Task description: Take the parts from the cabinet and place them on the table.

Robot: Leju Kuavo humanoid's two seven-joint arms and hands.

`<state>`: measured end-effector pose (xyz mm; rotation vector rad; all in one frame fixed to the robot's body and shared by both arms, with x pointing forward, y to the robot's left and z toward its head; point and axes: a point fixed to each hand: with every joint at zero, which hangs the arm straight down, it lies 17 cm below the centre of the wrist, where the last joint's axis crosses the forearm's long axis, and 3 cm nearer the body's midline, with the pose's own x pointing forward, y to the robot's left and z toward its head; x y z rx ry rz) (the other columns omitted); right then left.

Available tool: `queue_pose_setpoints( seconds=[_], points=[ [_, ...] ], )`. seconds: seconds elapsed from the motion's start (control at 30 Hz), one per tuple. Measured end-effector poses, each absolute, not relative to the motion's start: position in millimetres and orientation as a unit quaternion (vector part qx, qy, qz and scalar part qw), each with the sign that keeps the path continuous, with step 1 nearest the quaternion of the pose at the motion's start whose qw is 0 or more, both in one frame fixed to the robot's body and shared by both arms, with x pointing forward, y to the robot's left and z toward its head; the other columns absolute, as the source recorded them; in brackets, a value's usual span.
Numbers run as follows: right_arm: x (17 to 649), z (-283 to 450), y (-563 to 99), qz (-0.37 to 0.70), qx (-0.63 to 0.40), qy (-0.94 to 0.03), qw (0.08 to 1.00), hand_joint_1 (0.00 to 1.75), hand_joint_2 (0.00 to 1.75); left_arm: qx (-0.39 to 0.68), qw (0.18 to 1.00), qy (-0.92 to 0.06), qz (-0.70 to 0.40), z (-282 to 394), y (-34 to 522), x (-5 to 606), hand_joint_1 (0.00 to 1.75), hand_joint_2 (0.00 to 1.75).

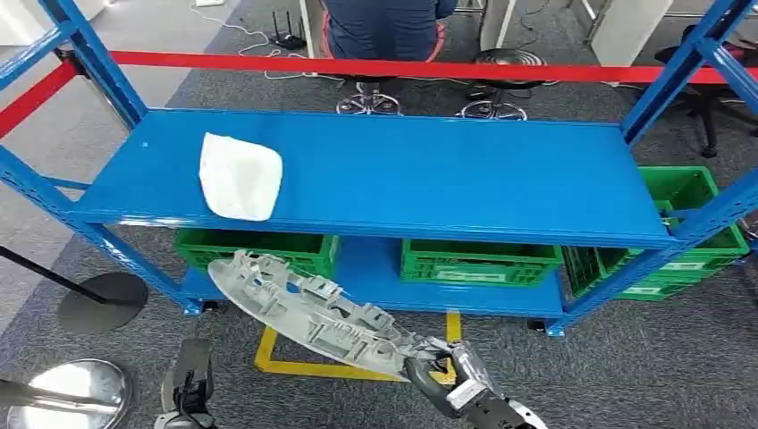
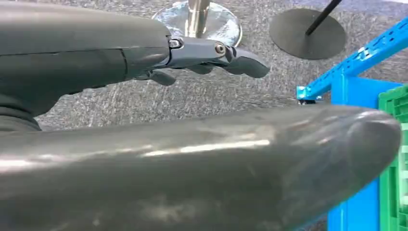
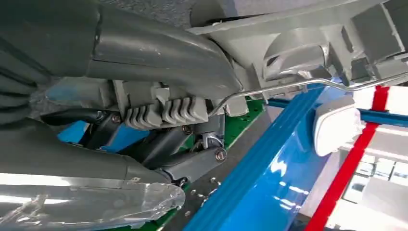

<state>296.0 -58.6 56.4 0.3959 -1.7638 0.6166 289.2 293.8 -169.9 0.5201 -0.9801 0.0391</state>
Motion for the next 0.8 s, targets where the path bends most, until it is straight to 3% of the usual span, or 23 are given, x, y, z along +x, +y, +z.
queue_pose_setpoints(
  seconds=[0.37,0.53,0.8],
  points=[
    [282.6,43.1,-49.1,0.292,0.216,-0.726,0.584,1.75,1.75,0.258,0.853,-0.454,0.005,-172.9,295.8,284.9,0.0,0.0],
    [288.1,6.9,-61.3,0.286,0.191,-0.681,0.647,1.75,1.75,0.234,0.866,-0.443,0.009,-179.2,287.7,284.0,0.0,0.0],
    [288.3,-14.8,-74.7,0.278,0.175,-0.669,0.667,1.75,1.75,0.222,0.876,-0.427,0.026,-186.9,284.8,274.1,0.0,0.0]
  ],
)
